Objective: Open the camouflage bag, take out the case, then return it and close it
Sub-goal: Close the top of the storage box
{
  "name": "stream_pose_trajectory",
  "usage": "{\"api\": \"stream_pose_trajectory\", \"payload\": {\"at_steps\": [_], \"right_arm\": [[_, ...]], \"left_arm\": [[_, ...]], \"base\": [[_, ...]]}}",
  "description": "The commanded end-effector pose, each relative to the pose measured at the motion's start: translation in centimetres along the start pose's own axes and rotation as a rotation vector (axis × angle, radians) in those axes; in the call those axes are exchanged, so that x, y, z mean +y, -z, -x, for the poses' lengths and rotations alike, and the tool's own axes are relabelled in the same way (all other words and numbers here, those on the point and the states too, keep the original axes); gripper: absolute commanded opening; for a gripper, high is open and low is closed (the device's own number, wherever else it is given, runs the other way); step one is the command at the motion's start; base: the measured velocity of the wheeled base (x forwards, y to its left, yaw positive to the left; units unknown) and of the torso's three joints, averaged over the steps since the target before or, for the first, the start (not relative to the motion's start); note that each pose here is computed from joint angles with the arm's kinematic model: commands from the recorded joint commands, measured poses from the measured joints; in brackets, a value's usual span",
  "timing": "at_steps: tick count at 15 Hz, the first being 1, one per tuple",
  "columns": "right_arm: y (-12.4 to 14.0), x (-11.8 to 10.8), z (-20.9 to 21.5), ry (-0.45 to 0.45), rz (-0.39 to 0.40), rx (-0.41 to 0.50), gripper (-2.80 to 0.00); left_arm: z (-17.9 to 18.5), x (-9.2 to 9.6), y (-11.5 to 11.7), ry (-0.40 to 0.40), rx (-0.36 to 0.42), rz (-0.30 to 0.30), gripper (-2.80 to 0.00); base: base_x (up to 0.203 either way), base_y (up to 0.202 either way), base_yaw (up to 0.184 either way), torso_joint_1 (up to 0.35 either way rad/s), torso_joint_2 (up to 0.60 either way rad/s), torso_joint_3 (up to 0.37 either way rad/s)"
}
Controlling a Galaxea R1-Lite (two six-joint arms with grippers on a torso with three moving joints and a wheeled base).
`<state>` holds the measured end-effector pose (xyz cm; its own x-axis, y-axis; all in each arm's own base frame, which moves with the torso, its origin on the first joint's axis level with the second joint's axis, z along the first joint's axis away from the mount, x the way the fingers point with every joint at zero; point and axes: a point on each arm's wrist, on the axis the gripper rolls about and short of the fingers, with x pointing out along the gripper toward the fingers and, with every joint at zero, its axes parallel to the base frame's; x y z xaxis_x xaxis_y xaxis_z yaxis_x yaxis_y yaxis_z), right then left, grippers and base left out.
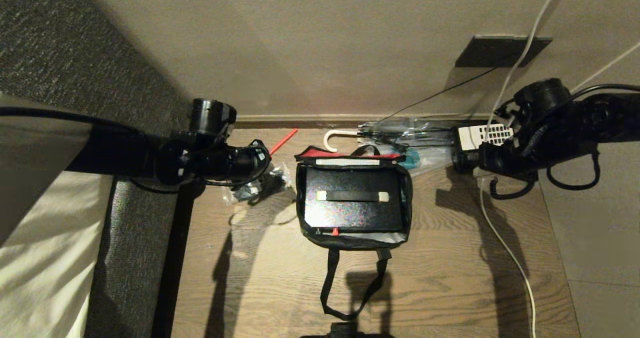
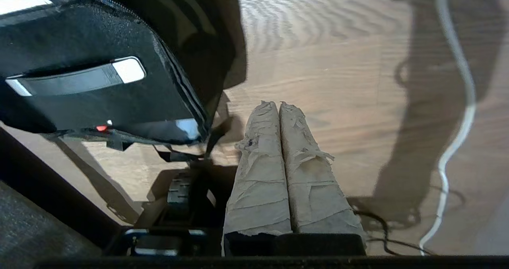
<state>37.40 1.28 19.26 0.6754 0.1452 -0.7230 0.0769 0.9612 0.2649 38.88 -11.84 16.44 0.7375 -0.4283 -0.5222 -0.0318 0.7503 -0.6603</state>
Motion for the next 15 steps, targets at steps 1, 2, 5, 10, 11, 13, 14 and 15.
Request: {"api": "stream_pose_trajectory", "payload": {"at_steps": [1, 2, 5, 10, 11, 13, 14, 15], "right_arm": [[0.2, 0.3, -2.7, -0.018, 0.001, -0.006, -2.80], [0.1, 0.6, -3.7, -0.033, -0.008, -0.028, -2.80], [-0.3, 1.2, -5.4, -0.117, -0.070, -0.065, -2.80], [-0.6, 2.0, -7.9, -0.177, -0.128, -0.100, -2.80], [-1.0, 2.4, -8.8, -0.204, -0.157, -0.140, -2.80], [-0.7, 2.9, -10.4, -0.221, -0.174, -0.139, -2.80], [-0.6, 3.3, -10.9, -0.233, -0.174, -0.145, -2.80], [-0.9, 3.7, -11.2, -0.256, -0.191, -0.162, -2.80]], "left_arm": [[-1.4, 0.3, 0.3, -0.007, 0.015, 0.008, -2.80], [-1.7, 0.2, 0.3, -0.008, 0.017, 0.007, -2.80], [-3.6, 0.6, 0.7, -0.103, -0.037, -0.003, -2.80], [-5.5, 0.5, 0.2, -0.121, -0.088, 0.002, -2.80], [-6.0, 0.4, 0.0, -0.117, -0.098, 0.015, -2.80], [-6.4, 0.3, -0.3, -0.110, -0.110, 0.045, -2.80], [-6.6, 0.4, -0.4, -0.109, -0.113, 0.048, -2.80], [-6.6, 0.4, -0.6, -0.108, -0.119, 0.049, -2.80]], "base": [[0.000, 0.000, 0.000, 0.000, 0.00, 0.000], [0.000, 0.000, 0.000, 0.000, 0.00, 0.000], [0.000, 0.000, 0.000, 0.000, 0.00, 0.000], [0.000, 0.000, 0.000, 0.000, 0.00, 0.000], [0.000, 0.000, 0.000, 0.000, 0.00, 0.000], [0.000, 0.000, 0.000, 0.000, 0.00, 0.000], [0.000, 0.000, 0.000, 0.000, 0.00, 0.000], [0.000, 0.000, 0.000, 0.000, 0.00, 0.000]]}}
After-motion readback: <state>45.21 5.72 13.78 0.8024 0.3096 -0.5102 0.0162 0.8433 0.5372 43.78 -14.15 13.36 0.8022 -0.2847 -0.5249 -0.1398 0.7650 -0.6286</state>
